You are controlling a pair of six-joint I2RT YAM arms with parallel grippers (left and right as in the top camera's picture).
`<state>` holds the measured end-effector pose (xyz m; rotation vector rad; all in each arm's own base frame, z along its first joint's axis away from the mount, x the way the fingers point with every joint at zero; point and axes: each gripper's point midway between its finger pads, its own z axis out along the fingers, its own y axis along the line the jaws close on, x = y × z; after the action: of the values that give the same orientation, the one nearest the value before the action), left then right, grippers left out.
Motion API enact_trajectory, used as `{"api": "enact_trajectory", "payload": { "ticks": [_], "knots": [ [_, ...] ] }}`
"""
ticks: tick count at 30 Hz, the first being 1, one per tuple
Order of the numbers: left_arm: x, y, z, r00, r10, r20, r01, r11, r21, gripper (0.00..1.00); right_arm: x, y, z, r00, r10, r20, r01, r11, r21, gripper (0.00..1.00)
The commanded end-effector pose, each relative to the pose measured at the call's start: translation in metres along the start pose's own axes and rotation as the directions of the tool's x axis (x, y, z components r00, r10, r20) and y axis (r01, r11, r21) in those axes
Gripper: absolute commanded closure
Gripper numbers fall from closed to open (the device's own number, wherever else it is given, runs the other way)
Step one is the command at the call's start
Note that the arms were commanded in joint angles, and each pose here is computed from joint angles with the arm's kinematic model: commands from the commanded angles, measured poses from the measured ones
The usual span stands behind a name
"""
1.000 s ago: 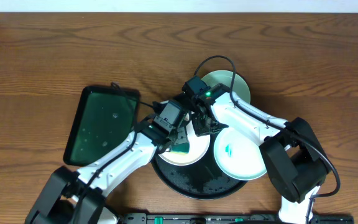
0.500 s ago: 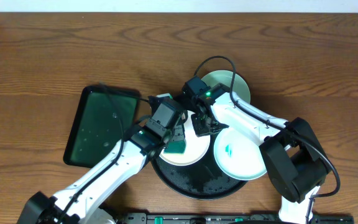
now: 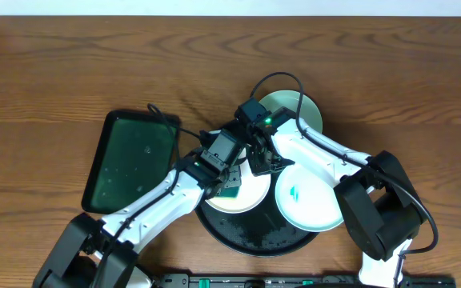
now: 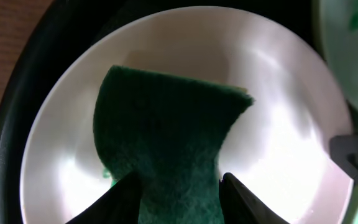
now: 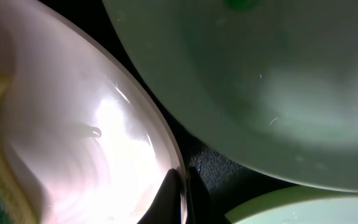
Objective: Clean dirty plates on tray and stack at the side
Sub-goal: 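Scrub pink-white plate surface with sponge while right gripper holds rim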
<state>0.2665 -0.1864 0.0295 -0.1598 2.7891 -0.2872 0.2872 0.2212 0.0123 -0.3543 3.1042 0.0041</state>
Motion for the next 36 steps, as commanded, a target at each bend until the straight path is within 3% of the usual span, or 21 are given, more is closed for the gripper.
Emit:
{"api": "enact_trajectory", "payload": {
  "ticks": [1, 6, 10, 12, 18, 25, 32, 36],
  "knots": [
    [0.002, -0.003, 0.002, 1.000, 0.003, -0.021, -0.003, 1.000, 0.000, 0.58, -0.002, 0.001, -0.006, 1.000, -0.010, 0.007, 0.010, 1.000, -0.012, 0.99],
    [0.004, -0.001, 0.004, 0.999, 0.003, -0.032, -0.003, 1.000, -0.009, 0.77, -0.003, 0.001, -0.006, 1.000, -0.010, 0.008, 0.010, 1.000, -0.012, 0.99],
    [0.011, 0.003, 0.008, 0.999, 0.007, -0.047, -0.008, 1.000, -0.022, 0.81, -0.003, 0.001, -0.006, 1.000, -0.010, 0.008, 0.010, 1.000, -0.012, 0.99],
    [0.015, 0.005, 0.013, 0.998, 0.009, -0.065, -0.011, 0.999, -0.034, 0.92, -0.003, 0.001, -0.006, 1.000, -0.010, 0.010, 0.010, 1.000, -0.013, 0.99],
    [0.017, 0.005, 0.018, 0.997, 0.011, -0.077, -0.014, 0.999, -0.039, 0.93, -0.004, 0.001, -0.006, 1.000, -0.009, 0.012, 0.010, 1.000, -0.014, 0.99],
    [0.007, -0.047, -0.007, 0.998, 0.000, -0.063, 0.013, 0.979, 0.204, 0.93, -0.007, 0.003, -0.006, 1.000, 0.006, 0.025, -0.006, 1.000, -0.020, 0.99],
    [0.012, -0.016, 0.009, 1.000, -0.008, -0.029, 0.010, 0.999, 0.052, 0.93, -0.008, 0.004, -0.006, 0.999, 0.013, 0.030, -0.013, 1.000, -0.023, 0.99],
    [0.010, 0.028, 0.014, 0.999, 0.005, 0.042, 0.001, 0.989, -0.151, 0.93, -0.007, 0.003, -0.005, 1.000, 0.014, 0.025, -0.013, 1.000, -0.021, 0.99]
  ]
}}
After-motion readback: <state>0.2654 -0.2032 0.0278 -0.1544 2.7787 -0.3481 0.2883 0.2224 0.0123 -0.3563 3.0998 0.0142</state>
